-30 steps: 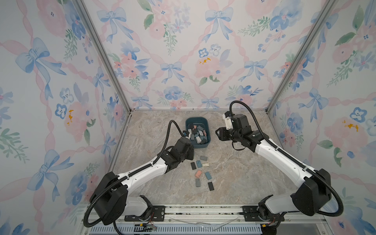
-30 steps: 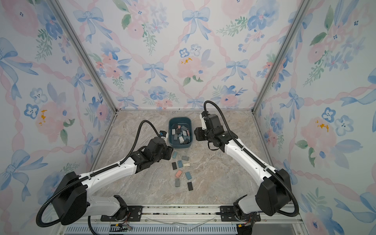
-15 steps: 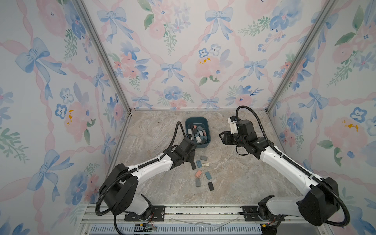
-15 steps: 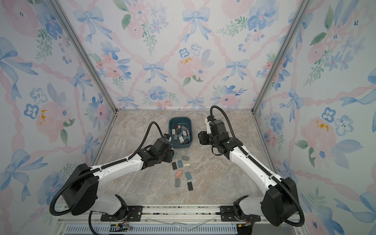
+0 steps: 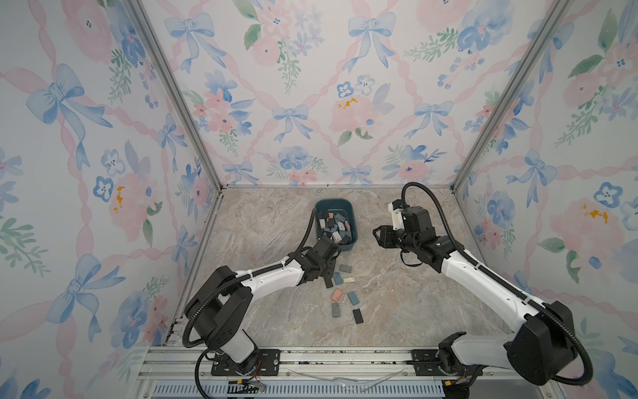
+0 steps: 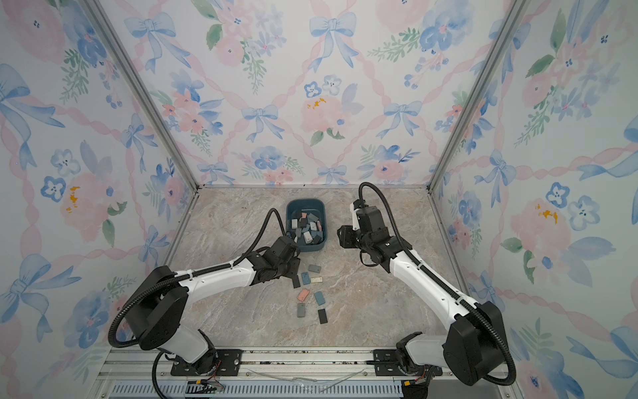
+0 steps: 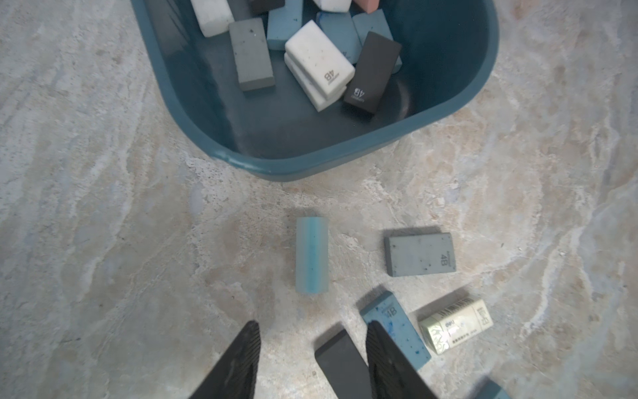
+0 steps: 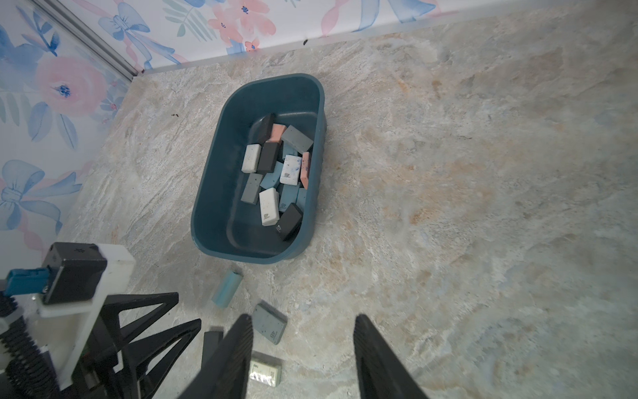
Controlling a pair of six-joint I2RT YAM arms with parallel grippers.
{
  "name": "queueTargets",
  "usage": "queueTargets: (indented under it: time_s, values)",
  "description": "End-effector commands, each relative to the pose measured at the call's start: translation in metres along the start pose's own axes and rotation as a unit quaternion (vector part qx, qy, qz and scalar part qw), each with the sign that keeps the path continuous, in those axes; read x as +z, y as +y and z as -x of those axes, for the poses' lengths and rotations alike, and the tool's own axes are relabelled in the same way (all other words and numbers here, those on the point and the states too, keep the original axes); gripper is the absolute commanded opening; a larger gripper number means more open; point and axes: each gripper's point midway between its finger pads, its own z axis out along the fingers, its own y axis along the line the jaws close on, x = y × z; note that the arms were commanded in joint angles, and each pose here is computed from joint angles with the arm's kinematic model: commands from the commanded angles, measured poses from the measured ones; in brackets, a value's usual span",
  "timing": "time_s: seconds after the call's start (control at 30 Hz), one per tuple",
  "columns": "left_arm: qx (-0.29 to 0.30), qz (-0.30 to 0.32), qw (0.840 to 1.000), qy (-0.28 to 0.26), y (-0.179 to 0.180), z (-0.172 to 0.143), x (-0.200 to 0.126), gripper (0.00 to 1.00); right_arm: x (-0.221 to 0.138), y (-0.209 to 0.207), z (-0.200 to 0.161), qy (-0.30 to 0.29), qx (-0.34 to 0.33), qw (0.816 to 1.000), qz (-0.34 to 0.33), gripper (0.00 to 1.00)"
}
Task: Put the eraser in the storage box
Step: Pick up the eraser from the center of the board.
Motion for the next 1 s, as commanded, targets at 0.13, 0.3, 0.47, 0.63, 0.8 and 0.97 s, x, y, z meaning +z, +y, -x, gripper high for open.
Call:
queueTargets:
  time_s: [0.13, 0.3, 0.47, 0.63, 0.8, 0.97]
  values:
    - [-0.007, 0.012, 1.0, -0.014, 0.0, 0.004, 0.014, 0.5, -0.004, -0.005, 0.004, -0.011, 0.012, 1.0, -0.001, 0.5]
    - [-0.012, 0.01, 1.0, -0.012, -0.002, 0.001, 0.024, 0.5, -0.003, -0.008, 0.003, -0.009, 0.014, 1.0, -0.003, 0.5]
    - [-0.011, 0.012, 1.0, -0.007, -0.003, -0.003, 0.032, 0.49, -0.001, -0.009, 0.001, -0.004, 0.016, 1.0, -0.003, 0.5]
    - [-0.014, 0.017, 1.0, -0.005, -0.002, -0.006, 0.038, 0.46, 0.0, -0.01, 0.0, -0.002, 0.017, 1.0, -0.004, 0.5]
    - [-0.016, 0.02, 1.0, -0.002, -0.002, -0.008, 0.043, 0.42, 0.0, -0.011, -0.001, 0.001, 0.017, 1.0, -0.006, 0.5]
    - [-0.014, 0.024, 1.0, 0.005, -0.001, -0.011, 0.049, 0.41, -0.001, -0.011, -0.001, 0.001, 0.017, 1.0, -0.006, 0.5]
